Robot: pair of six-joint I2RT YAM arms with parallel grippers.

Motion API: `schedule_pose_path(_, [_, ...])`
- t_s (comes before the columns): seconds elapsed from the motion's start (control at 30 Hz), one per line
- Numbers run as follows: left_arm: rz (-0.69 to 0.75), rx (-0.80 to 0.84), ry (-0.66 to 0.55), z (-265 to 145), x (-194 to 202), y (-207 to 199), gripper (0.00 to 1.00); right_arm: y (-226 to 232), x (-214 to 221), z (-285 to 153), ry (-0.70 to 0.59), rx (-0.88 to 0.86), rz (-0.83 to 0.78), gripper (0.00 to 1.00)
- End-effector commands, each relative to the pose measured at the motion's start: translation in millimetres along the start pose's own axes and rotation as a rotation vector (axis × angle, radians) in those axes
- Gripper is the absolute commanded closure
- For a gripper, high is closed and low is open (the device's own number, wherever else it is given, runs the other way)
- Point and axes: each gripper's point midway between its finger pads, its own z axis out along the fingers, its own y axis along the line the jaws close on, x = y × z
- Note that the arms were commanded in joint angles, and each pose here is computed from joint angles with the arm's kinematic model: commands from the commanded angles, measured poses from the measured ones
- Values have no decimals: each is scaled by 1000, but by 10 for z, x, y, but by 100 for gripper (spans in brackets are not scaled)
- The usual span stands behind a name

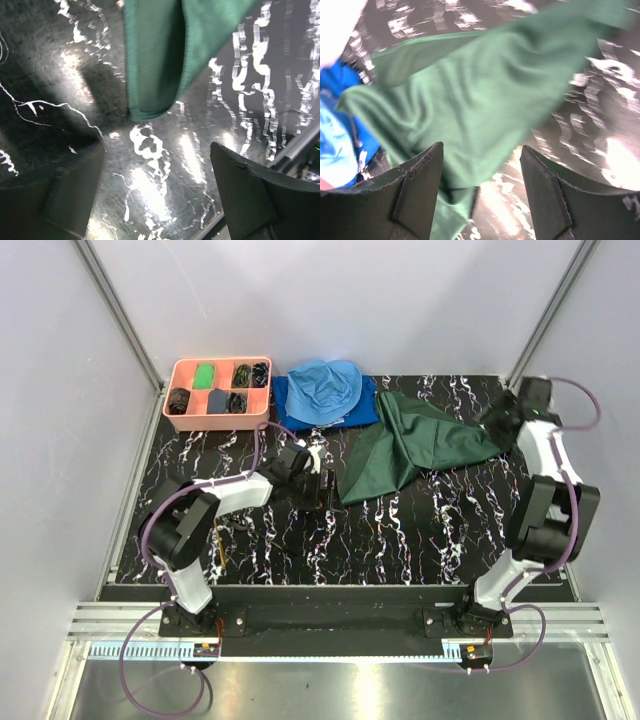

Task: Fold the napkin, place the utensils inside, and roll it up
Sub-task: Fold the napkin

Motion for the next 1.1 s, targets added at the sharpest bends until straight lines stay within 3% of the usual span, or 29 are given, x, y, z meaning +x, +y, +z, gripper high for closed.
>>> schedule_pose_path(0.0, [15,-35,-41,135,-111,56,12,-256,150,23,39,-41,65,28])
schedule_pose_path(0.3, [7,-3,15,318,25,-5,22,-541,215,107,74,-19,132,29])
schedule_pose_path(0.43, [-11,-28,28,383,82,55,32,-554,231,118,79,-25,139,29])
schedule_pose_path(0.53, [-29,-67,46,429,142,144,51,-615,243,132,78,-13,141,29])
schedule_pose_path(0.6, [-31,-84,53,452,170,186,71,-682,240,142,78,-2,147,29])
schedule_pose_path(0.73, [-20,-101,37,401,130,212,99,-815,241,153,75,24,152,29])
schedule_pose_path(1.07, [-20,-80,-35,-69,143,215,100,-1202,213,319,49,110,102,30])
